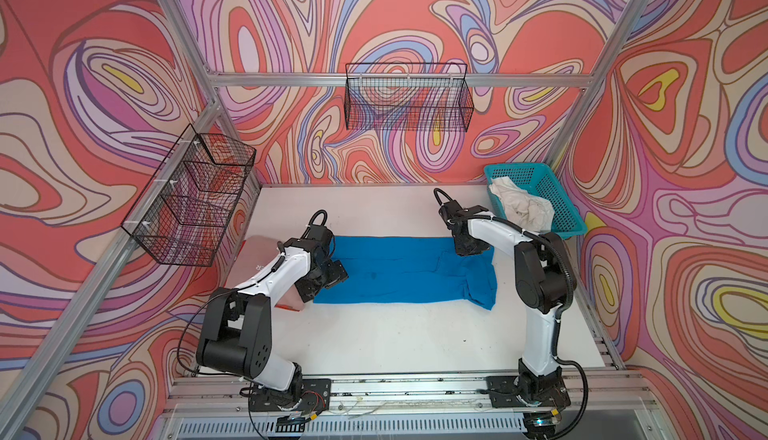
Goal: Fold and stack the t-shirts
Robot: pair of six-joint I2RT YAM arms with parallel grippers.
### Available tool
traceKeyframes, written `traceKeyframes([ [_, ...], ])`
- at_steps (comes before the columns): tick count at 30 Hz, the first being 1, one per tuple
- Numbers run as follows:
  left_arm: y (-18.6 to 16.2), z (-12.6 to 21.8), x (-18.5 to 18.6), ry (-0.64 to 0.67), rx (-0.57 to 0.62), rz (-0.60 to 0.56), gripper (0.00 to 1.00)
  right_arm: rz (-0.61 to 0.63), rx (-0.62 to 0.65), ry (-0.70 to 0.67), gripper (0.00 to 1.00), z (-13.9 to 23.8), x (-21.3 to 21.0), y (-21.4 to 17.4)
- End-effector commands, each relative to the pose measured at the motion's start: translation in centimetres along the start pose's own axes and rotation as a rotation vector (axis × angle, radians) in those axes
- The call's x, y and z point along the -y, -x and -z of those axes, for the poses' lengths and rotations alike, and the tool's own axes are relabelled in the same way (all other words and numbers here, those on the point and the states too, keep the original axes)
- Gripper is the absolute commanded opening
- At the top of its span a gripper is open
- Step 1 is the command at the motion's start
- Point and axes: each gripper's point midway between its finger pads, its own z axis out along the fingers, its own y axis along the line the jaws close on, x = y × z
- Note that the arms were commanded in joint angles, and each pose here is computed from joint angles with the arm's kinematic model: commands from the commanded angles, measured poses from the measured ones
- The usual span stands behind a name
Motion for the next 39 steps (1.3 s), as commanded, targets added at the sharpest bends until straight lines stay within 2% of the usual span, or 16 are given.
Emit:
traceKeyframes([
  [1, -0.6, -1.0, -0.7, 0.035, -0.019, 0.014, 1.0, -0.002, 0.005, -0.054, 0.0, -0.6, 0.8, 0.2],
  [7, -0.8, -1.4, -0.9, 0.05, -0.023, 0.018, 1.0, -0.011, -0.016, -0.088, 0.01, -1.3, 1.2, -0.1],
  [9, -0.9, -1.5, -1.0, 0.054, -0.027, 0.017, 1.0, -0.032, -0.009, -0.077, 0.17, -0.7, 1.4, -0.1],
  [11, -1.0, -1.6, -1.1, 0.059, -0.026, 0.018, 1.0, -0.064, 0.009, -0.052, 0.43, 0.5, 1.9, 0.0],
  [12, -1.1, -1.7, -1.1, 0.059, -0.027, 0.018, 1.0, -0.09, 0.021, -0.032, 0.51, 1.2, 2.2, 0.1],
  [15, -1.2, -2.0, -1.2, 0.063, -0.033, 0.022, 1.0, -0.18, 0.057, 0.026, 0.65, 3.7, 3.6, -0.5],
  [17, -1.2, -2.1, -1.2, 0.062, -0.036, 0.023, 1.0, -0.234, 0.065, 0.038, 0.67, 4.7, 4.9, -1.8],
  [21, -1.3, -2.3, -1.1, 0.061, -0.047, 0.027, 1.0, -0.344, 0.047, 0.13, 0.68, 5.8, 6.1, -6.2],
  [26, -1.2, -2.4, -1.2, 0.071, -0.044, 0.031, 1.0, -0.421, -0.058, 0.274, 0.63, 5.2, 4.9, -12.8],
  [30, -1.3, -2.7, -1.2, 0.078, -0.051, 0.041, 1.0, -0.452, -0.124, 0.376, 0.53, 4.5, 3.3, -16.5],
  [36, -1.4, -3.3, -1.3, 0.088, -0.065, 0.059, 1.0, -0.459, -0.129, 0.391, 0.33, 3.6, 3.0, -17.8],
  [39, -1.3, -3.4, -1.5, 0.101, -0.062, 0.064, 1.0, -0.46, -0.145, 0.384, 0.27, 3.0, 2.6, -18.2],
])
